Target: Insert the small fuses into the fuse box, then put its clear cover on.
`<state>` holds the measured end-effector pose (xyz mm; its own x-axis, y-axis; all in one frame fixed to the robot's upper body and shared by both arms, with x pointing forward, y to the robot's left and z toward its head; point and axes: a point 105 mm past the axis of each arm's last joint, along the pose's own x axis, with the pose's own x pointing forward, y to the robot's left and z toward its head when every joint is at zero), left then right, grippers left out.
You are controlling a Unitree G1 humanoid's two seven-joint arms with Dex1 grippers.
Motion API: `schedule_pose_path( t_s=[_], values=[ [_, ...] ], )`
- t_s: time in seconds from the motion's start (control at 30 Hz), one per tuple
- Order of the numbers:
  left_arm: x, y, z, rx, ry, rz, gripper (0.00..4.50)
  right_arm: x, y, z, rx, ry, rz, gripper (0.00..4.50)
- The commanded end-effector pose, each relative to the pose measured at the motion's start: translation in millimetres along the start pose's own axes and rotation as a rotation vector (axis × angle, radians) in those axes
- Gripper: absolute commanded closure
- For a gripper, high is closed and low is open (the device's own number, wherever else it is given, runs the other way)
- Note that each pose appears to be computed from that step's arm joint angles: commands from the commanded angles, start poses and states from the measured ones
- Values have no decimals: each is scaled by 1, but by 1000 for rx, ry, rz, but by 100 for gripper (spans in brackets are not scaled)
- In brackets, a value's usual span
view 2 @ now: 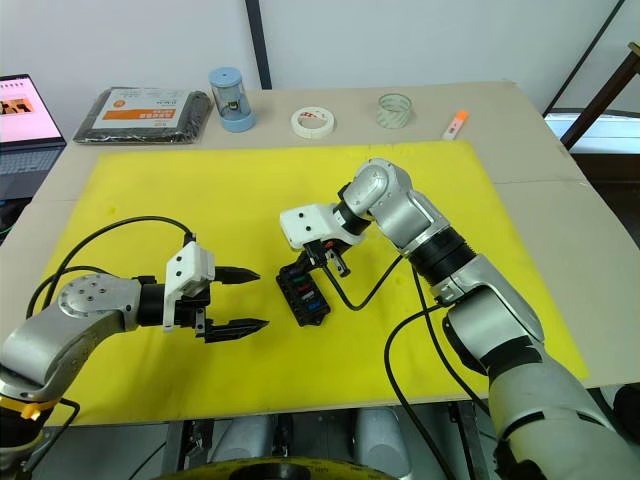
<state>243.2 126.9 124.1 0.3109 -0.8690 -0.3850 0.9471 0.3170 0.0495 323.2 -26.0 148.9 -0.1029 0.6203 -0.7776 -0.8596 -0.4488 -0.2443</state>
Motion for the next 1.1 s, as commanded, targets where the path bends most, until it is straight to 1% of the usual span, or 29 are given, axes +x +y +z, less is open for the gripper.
schedule_pose_path(
  t_s=[0.03, 0.1, 0.2, 0.23, 0.5, 0.7, 0.8, 0.9, 0.93, 0.97, 1.1],
  values=[
    [0, -2, 9, 41, -25, -2, 3, -4, -2, 5, -28, 19, -10, 450],
    [0, -2, 9, 42, -25, -3, 3, -5, -2, 7, -31, 15, -11, 450],
    [0, -2, 9, 42, -24, -3, 0, -6, -2, 9, -32, 10, -18, 381],
    [0, -2, 9, 42, -24, -4, 0, -7, -3, 10, -32, 7, -22, 352],
    [-1, -2, 8, 41, -21, -4, 0, -18, -1, 23, -34, -31, -47, 352],
    [-4, 2, 9, 41, -21, 7, 0, -25, 5, 31, -22, -76, -48, 352],
    [-5, 4, 10, 42, -21, 14, 0, -25, 3, 32, -7, -112, -81, 352],
    [-5, 5, 10, 42, -21, 14, 0, -24, 2, 33, 32, -169, -96, 408],
    [-5, 5, 9, 43, -21, 14, 0, -24, 2, 31, 39, -173, -98, 435],
    [-5, 5, 9, 43, -21, 14, 0, -23, 2, 30, 44, -176, -101, 443],
    [-5, 5, 9, 42, -20, 15, 0, -19, 3, 27, 66, -204, -98, 443]
  ],
)
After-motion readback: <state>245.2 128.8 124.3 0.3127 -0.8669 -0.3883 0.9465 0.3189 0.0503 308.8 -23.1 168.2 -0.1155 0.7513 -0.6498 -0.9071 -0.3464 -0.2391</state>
